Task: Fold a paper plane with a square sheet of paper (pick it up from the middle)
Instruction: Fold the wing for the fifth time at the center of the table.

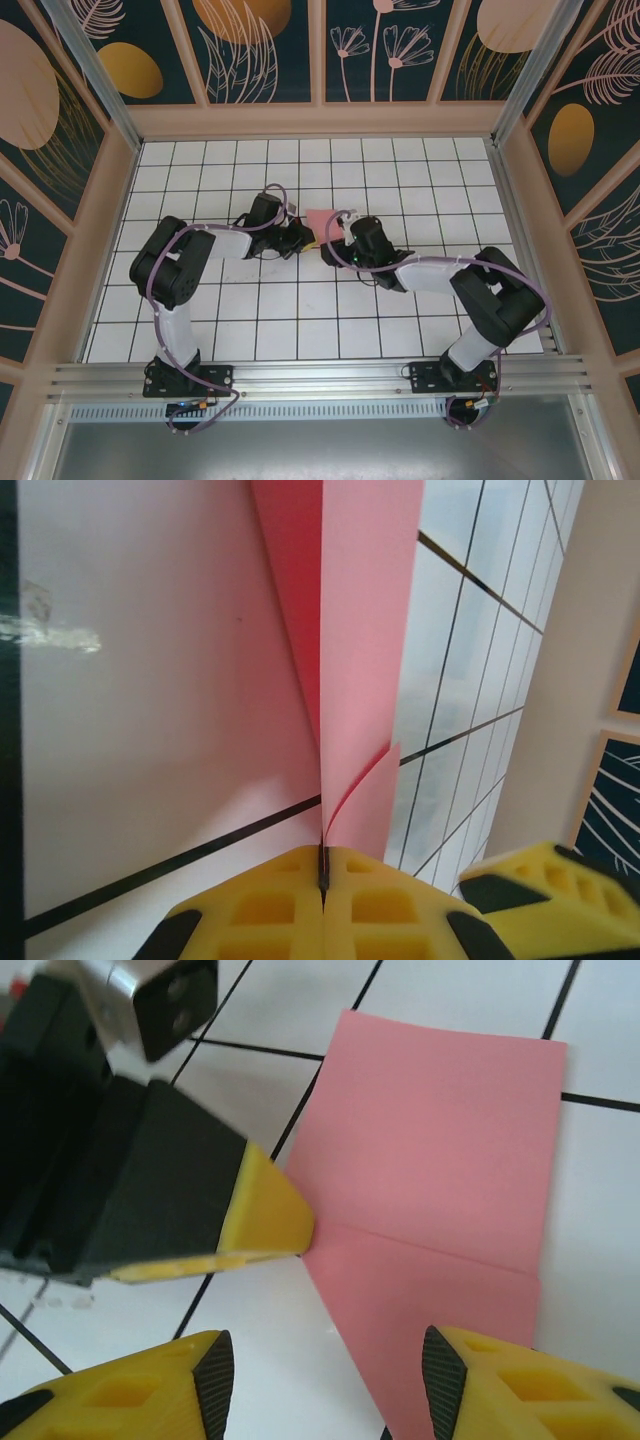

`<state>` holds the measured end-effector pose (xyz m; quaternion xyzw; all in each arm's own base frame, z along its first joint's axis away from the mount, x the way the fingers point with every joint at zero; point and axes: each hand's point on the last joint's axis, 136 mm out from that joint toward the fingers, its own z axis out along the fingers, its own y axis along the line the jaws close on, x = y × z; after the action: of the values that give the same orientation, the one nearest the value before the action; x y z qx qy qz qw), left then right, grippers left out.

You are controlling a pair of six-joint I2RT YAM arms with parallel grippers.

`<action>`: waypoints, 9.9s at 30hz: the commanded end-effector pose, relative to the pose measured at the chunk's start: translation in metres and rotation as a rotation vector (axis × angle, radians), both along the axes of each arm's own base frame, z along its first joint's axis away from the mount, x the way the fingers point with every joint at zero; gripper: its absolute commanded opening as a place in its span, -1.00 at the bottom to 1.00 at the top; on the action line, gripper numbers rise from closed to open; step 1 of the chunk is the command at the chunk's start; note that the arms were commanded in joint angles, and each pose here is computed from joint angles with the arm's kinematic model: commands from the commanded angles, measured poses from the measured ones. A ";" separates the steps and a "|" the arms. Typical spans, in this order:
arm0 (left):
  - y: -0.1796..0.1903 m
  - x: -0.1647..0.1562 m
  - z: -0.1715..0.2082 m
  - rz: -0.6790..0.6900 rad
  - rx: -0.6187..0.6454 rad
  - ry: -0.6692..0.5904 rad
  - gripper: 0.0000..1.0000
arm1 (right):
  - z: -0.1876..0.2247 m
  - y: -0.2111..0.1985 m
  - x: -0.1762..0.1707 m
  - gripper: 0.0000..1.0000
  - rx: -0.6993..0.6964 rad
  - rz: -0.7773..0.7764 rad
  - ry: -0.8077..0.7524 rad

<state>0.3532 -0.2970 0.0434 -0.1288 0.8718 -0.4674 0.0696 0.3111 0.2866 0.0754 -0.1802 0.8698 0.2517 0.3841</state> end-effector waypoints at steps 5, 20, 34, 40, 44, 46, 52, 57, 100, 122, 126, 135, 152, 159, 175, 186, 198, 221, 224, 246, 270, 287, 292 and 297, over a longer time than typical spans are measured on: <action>-0.005 0.001 0.030 0.013 -0.047 -0.042 -0.97 | -0.021 -0.008 0.006 0.06 -0.240 0.037 -0.160; -0.007 0.001 0.035 0.014 -0.066 -0.029 -0.96 | -0.030 0.007 0.016 -0.23 -0.336 0.068 -0.323; 0.006 0.017 0.040 0.026 0.006 -0.062 -0.28 | -0.026 -0.001 0.001 -0.79 -0.405 0.162 -0.413; 0.009 0.014 0.027 0.018 0.021 -0.035 -0.12 | -0.022 0.001 -0.003 -0.79 -0.385 0.179 -0.428; 0.008 0.013 0.024 0.014 0.018 -0.027 -0.11 | -0.022 0.003 -0.005 -0.79 -0.368 0.197 -0.430; 0.007 0.014 0.025 0.013 0.012 -0.030 -0.13 | -0.023 0.006 -0.007 -0.78 -0.363 0.210 -0.429; 0.005 0.015 0.022 0.008 0.010 -0.023 -0.26 | -0.023 0.007 -0.012 -0.76 -0.357 0.237 -0.435; 0.005 0.014 0.023 0.006 0.005 -0.022 -0.41 | -0.023 0.008 -0.012 -0.72 -0.364 0.243 -0.440; 0.046 0.028 0.055 0.153 0.001 -0.179 0.13 | -0.024 0.029 -0.007 -1.00 0.079 0.238 -0.077; 0.038 0.003 0.055 0.071 -0.113 -0.280 0.24 | -0.010 0.032 0.007 -1.00 0.427 0.187 0.228; 0.034 -0.003 0.052 0.045 -0.139 -0.281 0.24 | -0.014 0.034 0.011 -1.00 0.444 0.157 0.282; 0.031 -0.010 0.038 0.030 -0.127 -0.260 0.21 | -0.025 0.040 0.010 -1.00 0.448 0.146 0.382; 0.027 -0.010 0.029 0.017 -0.130 -0.237 0.11 | -0.048 0.045 0.001 -1.00 0.408 0.178 0.486; 0.021 -0.012 0.030 -0.007 -0.146 -0.238 0.10 | -0.054 0.045 0.000 -0.98 0.395 0.187 0.504; 0.015 -0.004 0.017 0.000 -0.127 -0.202 -0.14 | -0.073 0.047 -0.004 -1.00 0.288 0.180 0.517; 0.018 -0.003 0.001 0.007 -0.077 -0.171 -0.31 | -0.068 0.047 -0.002 -1.00 0.291 0.173 0.518; 0.022 -0.012 0.019 -0.007 -0.092 -0.235 -0.27 | -0.075 0.036 -0.002 -1.00 0.335 0.110 0.563; 0.021 -0.010 -0.019 -0.001 -0.048 -0.141 -0.38 | -0.076 0.035 -0.004 -1.00 0.328 0.096 0.593; 0.022 -0.010 -0.021 0.000 -0.038 -0.132 -0.39 | -0.076 0.035 -0.004 -1.00 0.321 0.095 0.593; 0.033 -0.013 -0.044 0.019 0.071 -0.060 -0.53 | -0.062 0.040 -0.001 -0.91 0.297 0.103 0.593; 0.042 -0.016 -0.067 0.030 0.155 0.009 -0.62 | -0.029 0.036 -0.010 -0.56 0.263 0.115 0.596; 0.015 -0.007 0.003 -0.050 -0.060 -0.174 -0.37 | -0.052 0.035 -0.016 -0.99 0.317 0.104 0.646; 0.012 -0.016 0.010 -0.073 -0.096 -0.195 -0.32 | -0.048 0.036 -0.016 -1.00 0.376 0.115 0.665; 0.005 -0.019 0.009 -0.092 -0.108 -0.194 -0.34 | -0.050 0.033 -0.015 -1.00 0.405 0.102 0.684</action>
<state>0.3358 -0.2837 0.0386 -0.0683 0.8519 -0.5061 0.1158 0.2975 0.3195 0.0265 -0.0564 0.8790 0.4639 0.0951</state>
